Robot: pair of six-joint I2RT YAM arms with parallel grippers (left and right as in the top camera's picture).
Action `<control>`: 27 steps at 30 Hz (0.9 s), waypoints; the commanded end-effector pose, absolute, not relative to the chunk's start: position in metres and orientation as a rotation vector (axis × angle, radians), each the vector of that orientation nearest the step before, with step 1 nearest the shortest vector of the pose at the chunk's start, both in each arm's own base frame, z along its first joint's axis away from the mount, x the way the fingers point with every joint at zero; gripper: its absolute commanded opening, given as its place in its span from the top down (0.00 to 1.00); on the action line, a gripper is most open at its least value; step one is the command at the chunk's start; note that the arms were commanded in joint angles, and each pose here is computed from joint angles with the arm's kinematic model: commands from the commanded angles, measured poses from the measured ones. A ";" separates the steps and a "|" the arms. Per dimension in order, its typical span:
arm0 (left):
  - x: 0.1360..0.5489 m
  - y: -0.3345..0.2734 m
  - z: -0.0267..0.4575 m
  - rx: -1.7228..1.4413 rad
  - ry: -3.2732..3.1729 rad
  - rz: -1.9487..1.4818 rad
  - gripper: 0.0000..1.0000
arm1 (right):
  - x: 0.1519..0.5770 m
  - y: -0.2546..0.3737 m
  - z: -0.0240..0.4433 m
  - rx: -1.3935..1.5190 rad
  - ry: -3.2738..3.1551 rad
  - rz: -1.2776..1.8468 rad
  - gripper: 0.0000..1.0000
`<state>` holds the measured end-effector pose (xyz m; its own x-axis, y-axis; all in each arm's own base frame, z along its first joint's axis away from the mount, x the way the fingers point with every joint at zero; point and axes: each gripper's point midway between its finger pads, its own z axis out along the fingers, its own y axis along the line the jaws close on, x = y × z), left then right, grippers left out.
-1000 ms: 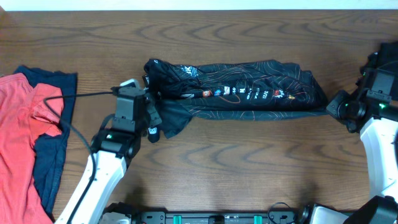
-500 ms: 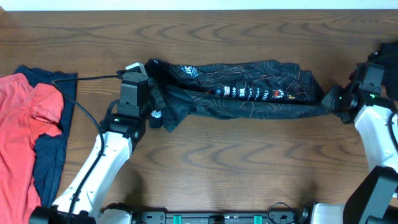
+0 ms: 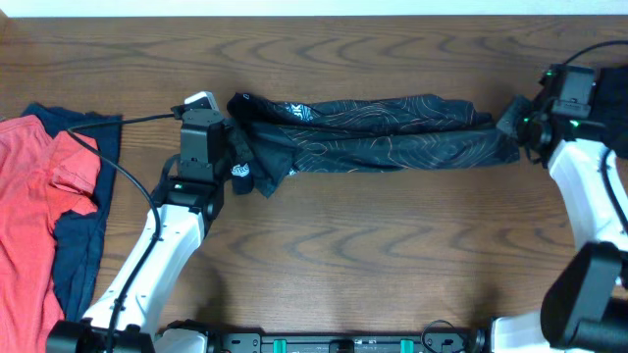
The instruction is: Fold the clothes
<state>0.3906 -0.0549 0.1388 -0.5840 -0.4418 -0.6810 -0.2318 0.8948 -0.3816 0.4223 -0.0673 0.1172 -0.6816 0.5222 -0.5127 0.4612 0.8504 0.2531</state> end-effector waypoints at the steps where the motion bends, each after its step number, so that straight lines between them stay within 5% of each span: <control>1: 0.400 -0.048 0.135 -0.492 2.209 -0.273 0.94 | 0.433 -0.051 0.100 0.688 2.483 0.153 0.99; 10: 0.426 -0.054 0.088 -0.493 2.238 -0.273 0.94 | 0.451 -0.034 0.065 0.664 2.532 0.165 0.99; 27: 0.449 -0.047 0.121 -0.513 2.135 -0.235 0.94 | 0.486 -0.057 0.106 0.794 2.336 0.128 0.99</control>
